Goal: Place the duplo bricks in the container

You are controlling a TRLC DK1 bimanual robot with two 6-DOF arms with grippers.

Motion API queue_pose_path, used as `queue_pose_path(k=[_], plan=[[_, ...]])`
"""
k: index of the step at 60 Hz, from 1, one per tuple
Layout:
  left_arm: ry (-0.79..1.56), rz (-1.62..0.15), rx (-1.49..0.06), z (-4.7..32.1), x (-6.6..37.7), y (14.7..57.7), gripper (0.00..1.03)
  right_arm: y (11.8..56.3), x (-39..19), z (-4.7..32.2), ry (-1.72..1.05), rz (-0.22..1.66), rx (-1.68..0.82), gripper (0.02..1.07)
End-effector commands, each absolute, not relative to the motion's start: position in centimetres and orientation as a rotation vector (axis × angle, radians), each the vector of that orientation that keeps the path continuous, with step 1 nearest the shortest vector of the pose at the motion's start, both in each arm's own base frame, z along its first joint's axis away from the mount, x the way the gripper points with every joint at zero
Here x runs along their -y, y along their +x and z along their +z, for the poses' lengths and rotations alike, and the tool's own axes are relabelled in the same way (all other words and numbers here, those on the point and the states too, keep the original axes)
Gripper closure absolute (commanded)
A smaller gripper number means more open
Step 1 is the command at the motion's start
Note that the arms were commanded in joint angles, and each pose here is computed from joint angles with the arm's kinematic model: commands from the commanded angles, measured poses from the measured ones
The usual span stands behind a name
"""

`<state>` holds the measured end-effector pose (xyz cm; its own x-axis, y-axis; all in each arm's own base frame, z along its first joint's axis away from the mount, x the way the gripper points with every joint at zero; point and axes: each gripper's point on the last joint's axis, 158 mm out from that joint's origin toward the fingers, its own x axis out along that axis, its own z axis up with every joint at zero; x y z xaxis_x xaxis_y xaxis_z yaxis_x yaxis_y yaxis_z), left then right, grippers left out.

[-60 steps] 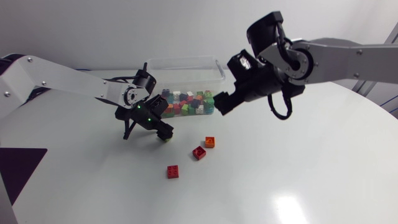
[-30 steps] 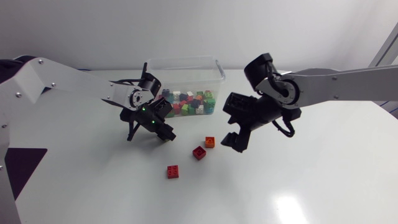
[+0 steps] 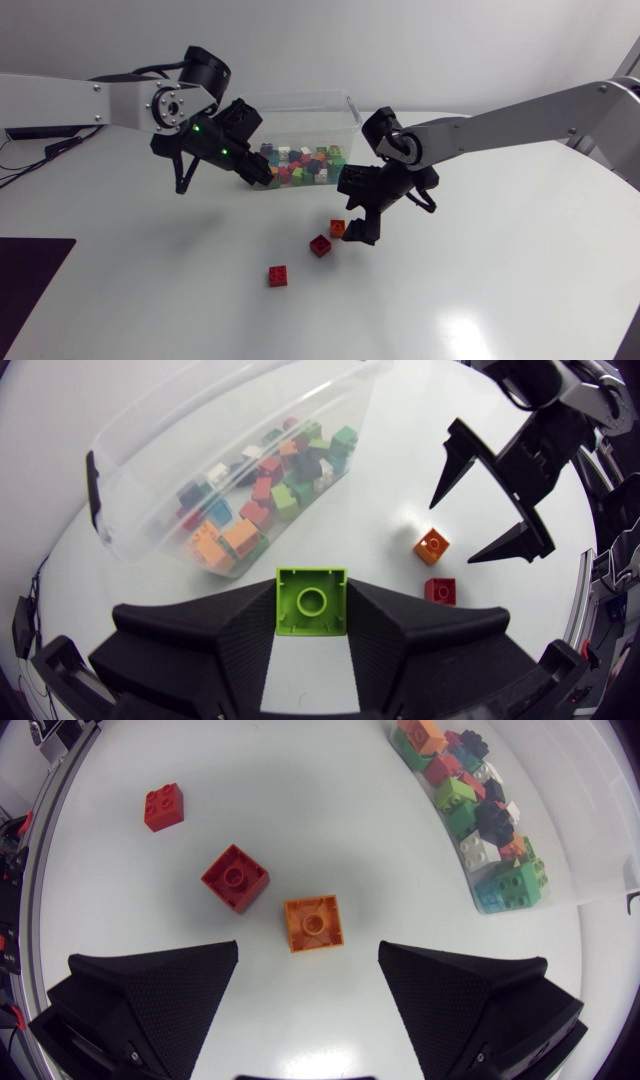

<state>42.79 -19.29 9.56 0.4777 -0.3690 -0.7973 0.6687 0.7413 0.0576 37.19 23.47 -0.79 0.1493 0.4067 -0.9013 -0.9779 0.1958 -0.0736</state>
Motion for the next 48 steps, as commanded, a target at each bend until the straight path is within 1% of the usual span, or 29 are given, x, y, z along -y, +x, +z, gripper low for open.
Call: queue_pose_path(k=[1,12,17,24,25,30,31,33,40,48], plan=[[0.389,-0.655,-0.809,12.0,19.7,42.8,0.7,37.4,-23.7,-1.9,-0.833,1.22,-0.899,0.06],[0.357,-0.64,-0.715,16.0,20.4,44.0,0.7,38.3,-24.2,-3.5,-0.834,1.237,-0.918,0.07],[0.344,-0.632,-0.676,17.5,20.5,44.6,0.7,38.3,-24.4,-4.2,-0.83,1.251,-0.925,0.14],[0.314,-0.62,-0.626,19.4,20.7,45.7,0.7,38.1,-24.6,-4.7,-0.82,1.269,-0.928,0.29],[0.311,-0.62,-0.62,19.6,20.8,45.8,0.69,38.1,-24.7,-4.7,-0.818,1.272,-0.927,0.32],[0.297,-0.612,-0.595,20.4,21.1,46.7,0.69,38.1,-24.8,-4.6,-0.802,1.282,-0.919,0.58],[0.295,-0.611,-0.591,20.6,21.1,46.9,0.69,38.1,-24.8,-4.6,-0.799,1.283,-0.918,0.64],[0.29,-0.609,-0.584,20.8,21.2,47.1,0.69,38.1,-24.8,-4.5,-0.796,1.284,-0.917,0.71],[0.256,-0.587,-0.571,21.2,21.1,48.8,0.69,37.8,-24.5,-4.4,-0.764,1.283,-0.947,0.79],[0.229,-0.57,-0.573,20.5,21.2,50.5,0.68,38.0,-24.0,-3.0,-0.722,1.257,-0.939,0.8]])
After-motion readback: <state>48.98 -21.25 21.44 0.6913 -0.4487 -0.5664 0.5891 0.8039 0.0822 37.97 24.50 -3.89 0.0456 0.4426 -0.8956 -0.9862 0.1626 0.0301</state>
